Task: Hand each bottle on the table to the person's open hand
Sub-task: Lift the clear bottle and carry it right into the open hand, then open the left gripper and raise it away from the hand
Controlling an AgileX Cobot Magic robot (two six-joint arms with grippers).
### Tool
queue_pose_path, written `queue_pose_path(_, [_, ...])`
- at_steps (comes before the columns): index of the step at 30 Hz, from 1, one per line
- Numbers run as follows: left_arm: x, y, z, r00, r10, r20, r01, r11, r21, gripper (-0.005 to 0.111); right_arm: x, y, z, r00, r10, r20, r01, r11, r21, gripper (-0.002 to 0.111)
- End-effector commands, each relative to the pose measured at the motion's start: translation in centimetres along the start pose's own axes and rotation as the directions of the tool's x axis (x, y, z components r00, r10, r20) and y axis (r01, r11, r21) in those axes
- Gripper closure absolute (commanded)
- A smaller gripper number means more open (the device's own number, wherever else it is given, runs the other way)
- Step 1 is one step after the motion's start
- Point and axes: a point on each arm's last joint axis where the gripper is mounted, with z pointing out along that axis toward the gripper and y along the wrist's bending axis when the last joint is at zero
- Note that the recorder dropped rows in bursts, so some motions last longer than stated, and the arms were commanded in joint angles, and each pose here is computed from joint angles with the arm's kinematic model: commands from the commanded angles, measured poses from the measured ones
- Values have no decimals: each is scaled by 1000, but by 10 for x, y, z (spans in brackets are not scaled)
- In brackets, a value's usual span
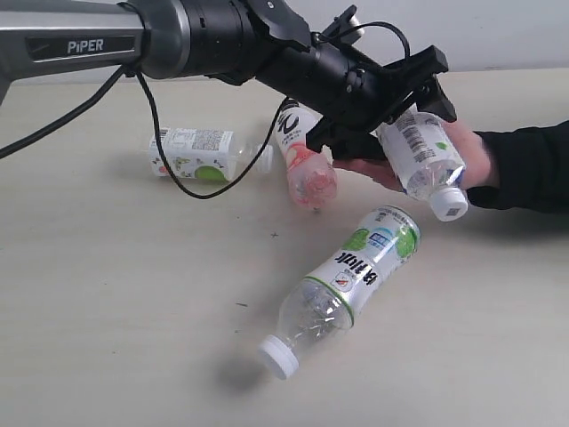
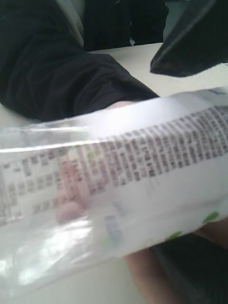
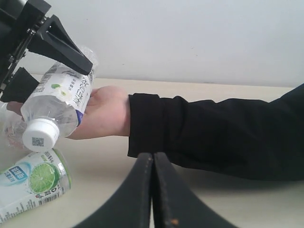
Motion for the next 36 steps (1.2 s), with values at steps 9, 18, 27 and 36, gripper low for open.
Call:
queue_pose_path(9, [-14,-14,-31,997,63,38,-64,998,12,23,1,0,0,1000,-2,8,2,1000,6,108])
queue_pose_path(18, [-18,-30,-65,996,93,17,-94,995,40,23,1,0,0,1000,-2,8,2,1000,6,108])
queue_pose_path(27, [-15,-36,-102,974,216,-62,-217,976,-22,62,1,0,0,1000,-2,8,2,1000,6,108])
queue_pose_path(36, [-1,-29,-113,907,338,-251,-365,928,-70,107,1,0,0,1000,-2,8,2,1000,6,108])
